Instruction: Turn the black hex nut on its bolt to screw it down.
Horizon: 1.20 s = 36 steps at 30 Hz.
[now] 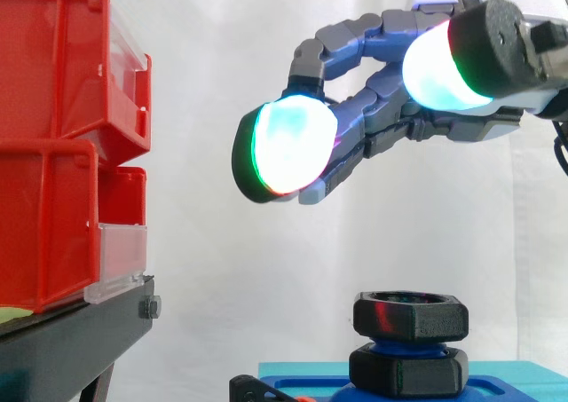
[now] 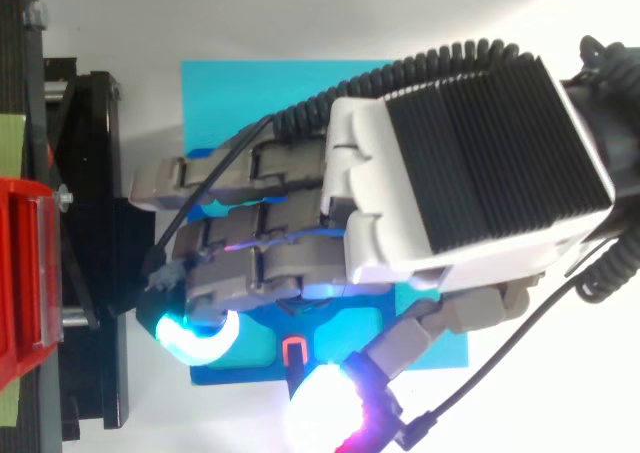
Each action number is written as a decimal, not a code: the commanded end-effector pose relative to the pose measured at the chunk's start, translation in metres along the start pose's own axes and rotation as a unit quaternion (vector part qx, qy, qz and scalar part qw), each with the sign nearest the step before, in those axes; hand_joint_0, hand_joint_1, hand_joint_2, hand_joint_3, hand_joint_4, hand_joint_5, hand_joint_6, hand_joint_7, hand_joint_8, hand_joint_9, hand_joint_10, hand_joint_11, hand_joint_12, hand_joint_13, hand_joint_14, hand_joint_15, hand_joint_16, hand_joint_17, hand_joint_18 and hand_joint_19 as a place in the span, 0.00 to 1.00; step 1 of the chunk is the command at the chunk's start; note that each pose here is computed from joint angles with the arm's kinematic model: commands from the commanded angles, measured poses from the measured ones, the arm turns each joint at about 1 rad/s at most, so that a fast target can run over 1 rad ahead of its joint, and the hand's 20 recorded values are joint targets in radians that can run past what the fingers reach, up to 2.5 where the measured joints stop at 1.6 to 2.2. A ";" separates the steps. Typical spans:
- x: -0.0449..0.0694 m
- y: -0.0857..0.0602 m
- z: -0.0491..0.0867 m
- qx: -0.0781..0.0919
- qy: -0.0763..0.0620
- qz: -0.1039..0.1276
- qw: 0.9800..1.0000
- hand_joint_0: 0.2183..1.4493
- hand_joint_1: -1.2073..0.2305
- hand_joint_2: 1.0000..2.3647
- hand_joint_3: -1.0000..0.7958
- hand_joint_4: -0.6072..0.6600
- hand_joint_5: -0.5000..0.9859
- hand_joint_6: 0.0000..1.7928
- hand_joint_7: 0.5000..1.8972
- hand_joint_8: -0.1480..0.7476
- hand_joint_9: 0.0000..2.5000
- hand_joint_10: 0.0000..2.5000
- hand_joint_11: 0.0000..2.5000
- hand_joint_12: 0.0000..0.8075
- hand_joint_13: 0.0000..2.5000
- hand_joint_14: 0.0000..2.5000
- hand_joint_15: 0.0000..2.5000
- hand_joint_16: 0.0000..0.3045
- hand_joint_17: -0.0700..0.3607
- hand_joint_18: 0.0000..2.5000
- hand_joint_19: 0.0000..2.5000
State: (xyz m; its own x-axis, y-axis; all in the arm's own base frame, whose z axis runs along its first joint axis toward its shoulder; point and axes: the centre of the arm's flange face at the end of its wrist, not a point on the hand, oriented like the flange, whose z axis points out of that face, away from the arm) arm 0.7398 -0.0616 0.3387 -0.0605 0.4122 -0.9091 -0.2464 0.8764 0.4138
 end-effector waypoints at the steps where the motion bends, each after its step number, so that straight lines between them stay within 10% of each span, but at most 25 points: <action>1: 0.014 -0.002 0.006 -0.008 0.002 -0.016 1.000 0.29 0.50 0.00 0.28 0.74 0.26 0.28 0.32 0.48 0.28 0.00 0.07 0.39 0.15 0.00 0.00 0.15 0.40 0.21 0.12; 36: 0.062 0.006 0.017 -0.026 0.005 -0.081 0.996 0.29 0.52 0.00 0.28 0.74 0.29 0.28 0.50 0.48 0.32 0.00 0.08 0.40 0.16 0.00 0.00 0.15 0.41 0.21 0.12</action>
State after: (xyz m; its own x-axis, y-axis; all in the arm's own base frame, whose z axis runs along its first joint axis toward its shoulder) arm 0.7510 -0.0275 0.2860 -0.0323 0.2724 -0.9617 -0.2997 0.9152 0.2693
